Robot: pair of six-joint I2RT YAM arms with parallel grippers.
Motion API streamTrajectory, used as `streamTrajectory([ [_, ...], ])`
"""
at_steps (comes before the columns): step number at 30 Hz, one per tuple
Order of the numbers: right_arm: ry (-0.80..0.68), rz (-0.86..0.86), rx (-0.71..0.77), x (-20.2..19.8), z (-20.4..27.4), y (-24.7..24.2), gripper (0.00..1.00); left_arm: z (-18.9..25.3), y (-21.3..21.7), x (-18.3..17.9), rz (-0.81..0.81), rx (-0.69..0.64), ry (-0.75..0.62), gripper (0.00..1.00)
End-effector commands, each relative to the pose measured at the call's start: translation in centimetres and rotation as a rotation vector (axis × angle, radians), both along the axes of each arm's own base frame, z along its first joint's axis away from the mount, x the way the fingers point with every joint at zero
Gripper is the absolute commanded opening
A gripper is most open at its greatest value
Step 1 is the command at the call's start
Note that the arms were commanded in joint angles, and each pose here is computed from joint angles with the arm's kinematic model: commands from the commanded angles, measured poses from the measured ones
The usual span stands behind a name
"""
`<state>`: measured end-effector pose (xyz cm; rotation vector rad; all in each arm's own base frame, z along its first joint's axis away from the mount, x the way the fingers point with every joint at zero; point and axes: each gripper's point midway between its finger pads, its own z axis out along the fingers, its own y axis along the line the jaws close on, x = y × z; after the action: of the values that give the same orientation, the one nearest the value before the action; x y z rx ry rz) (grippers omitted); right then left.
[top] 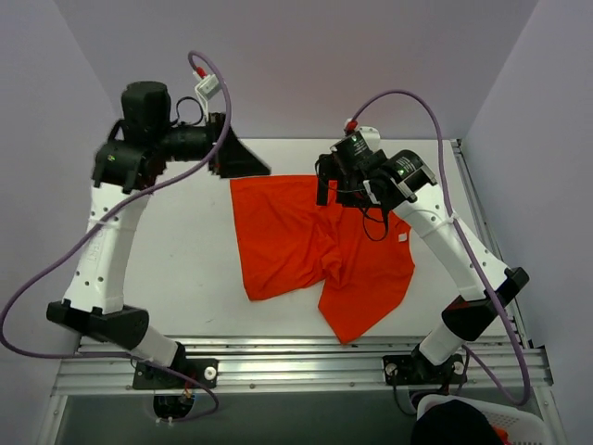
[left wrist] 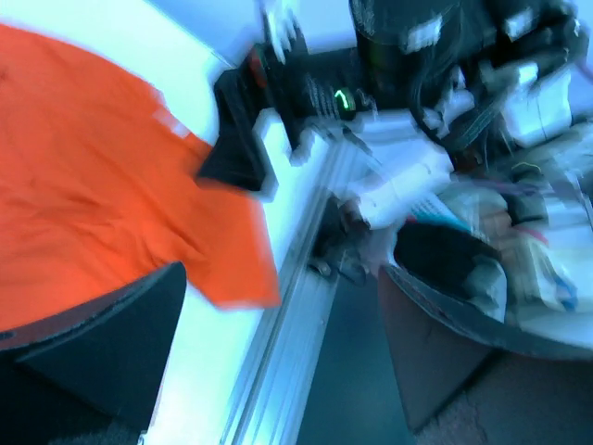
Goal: Fold and stack the t-shirts
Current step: Flatten the tshirt out
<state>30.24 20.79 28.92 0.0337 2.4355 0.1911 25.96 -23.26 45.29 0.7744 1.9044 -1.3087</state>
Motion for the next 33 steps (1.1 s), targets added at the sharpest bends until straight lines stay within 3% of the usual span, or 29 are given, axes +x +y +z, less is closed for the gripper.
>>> streamTrajectory([
  [1,-0.068,-0.085,-0.123,0.8,1.4,-3.0,1.00,4.6,-5.8,-2.4,-0.341,-0.428,0.483,0.94],
  [2,-0.103,-0.094,-0.105,0.9,2.4,-3.3,1.00,6.0,-7.8,-3.6,-0.417,-0.670,0.618,0.94],
  [3,-0.135,-0.107,-0.090,1.4,3.1,-3.3,1.00,5.5,-8.5,-1.2,-0.511,-0.862,0.674,0.94],
  [4,-0.161,-0.130,-0.091,1.6,3.6,-3.8,1.00,6.0,-8.7,-2.6,-0.585,-0.847,0.573,0.94],
  [5,-0.184,-0.149,-0.088,1.8,4.3,-4.2,1.00,3.8,-10.4,-4.0,-0.622,-0.637,0.490,0.94],
  [6,-0.196,-0.164,-0.097,2.0,4.6,-4.6,1.00,5.7,-10.7,-5.7,-0.649,-0.579,0.376,0.94],
  [8,-0.215,-0.193,-0.128,2.2,5.0,-5.5,1.00,5.8,-11.9,-2.5,-0.468,-0.436,0.310,0.94],
  [9,-0.212,-0.201,-0.150,2.2,5.0,-5.9,1.00,6.9,-10.0,1.0,-0.271,-0.409,0.212,0.94],
  [10,-0.214,-0.214,-0.183,2.4,4.8,-6.4,1.00,8.8,-6.1,-0.3,-0.093,-0.252,0.112,0.94],
  [11,-0.212,-0.220,-0.202,2.4,4.7,-6.7,1.00,6.2,-4.4,4.3,0.080,-0.171,0.166,0.94],
  [12,-0.201,-0.226,-0.227,2.3,4.3,-7.1,1.00,6.3,-0.7,6.0,0.267,-0.150,0.134,0.94],
  [13,-0.197,-0.232,-0.243,2.4,4.0,-7.4,1.00,4.8,4.9,6.9,0.415,-0.107,0.196,0.94],
  [14,-0.201,-0.254,-0.271,2.3,4.1,-8.0,1.00,6.3,6.7,4.9,0.497,-0.074,0.096,0.94],
  [15,-0.198,-0.269,-0.285,2.3,3.8,-8.4,1.00,5.4,9.8,6.9,0.696,0.025,0.012,0.94],
  [16,-0.202,-0.285,-0.292,2.3,3.8,-8.7,1.00,-1.0,10.7,9.0,0.744,0.142,0.178,0.94],
  [17,-0.205,-0.296,-0.305,2.2,3.9,-9.1,1.00,1.3,11.4,6.5,0.754,0.087,0.087,0.94],
  [19,-0.218,-0.312,-0.318,2.3,4.3,-9.6,1.00,3.0,11.5,6.1,0.744,0.058,-0.023,0.94],
  [21,-0.215,-0.304,-0.321,2.5,3.9,-9.7,1.00,4.9,10.9,6.5,0.765,-0.067,-0.022,0.94],
  [22,-0.210,-0.298,-0.309,2.5,3.6,-9.9,1.00,3.7,10.3,7.2,0.763,-0.110,0.085,0.94],
  [23,-0.230,-0.288,-0.268,3.4,3.2,-9.2,1.00,-1.4,9.3,9.9,0.737,-0.096,0.297,0.94],
  [24,-0.192,-0.234,-0.217,3.4,1.8,-8.0,1.00,-3.5,7.6,11.8,0.672,-0.144,0.392,0.94],
  [25,-0.142,-0.202,-0.213,3.6,-0.1,-8.4,1.00,-5.7,4.7,10.7,0.472,-0.216,0.617,0.94],
  [26,-0.128,-0.194,-0.174,4.0,-0.6,-8.2,1.00,-11.6,2.9,11.7,0.430,-0.180,0.761,0.94],
  [28,-0.095,-0.245,-0.105,4.4,-0.9,-9.4,1.00,-13.8,2.8,9.8,0.502,0.103,0.513,0.94],
  [29,-0.083,-0.251,-0.077,4.5,-0.9,-9.7,1.00,-13.8,2.1,8.7,0.637,0.300,0.325,0.94],
  [30,-0.068,-0.232,-0.036,4.3,-0.8,-9.5,1.00,-12.6,3.3,6.8,0.682,0.425,0.241,0.94],
  [32,-0.087,-0.217,-0.049,3.7,-0.6,-10.4,1.00,-11.3,5.0,5.0,0.772,0.467,0.176,0.94],
  [33,-0.088,-0.219,-0.065,3.4,-0.9,-10.8,1.00,-16.0,6.2,4.3,0.802,0.500,0.319,0.94],
])
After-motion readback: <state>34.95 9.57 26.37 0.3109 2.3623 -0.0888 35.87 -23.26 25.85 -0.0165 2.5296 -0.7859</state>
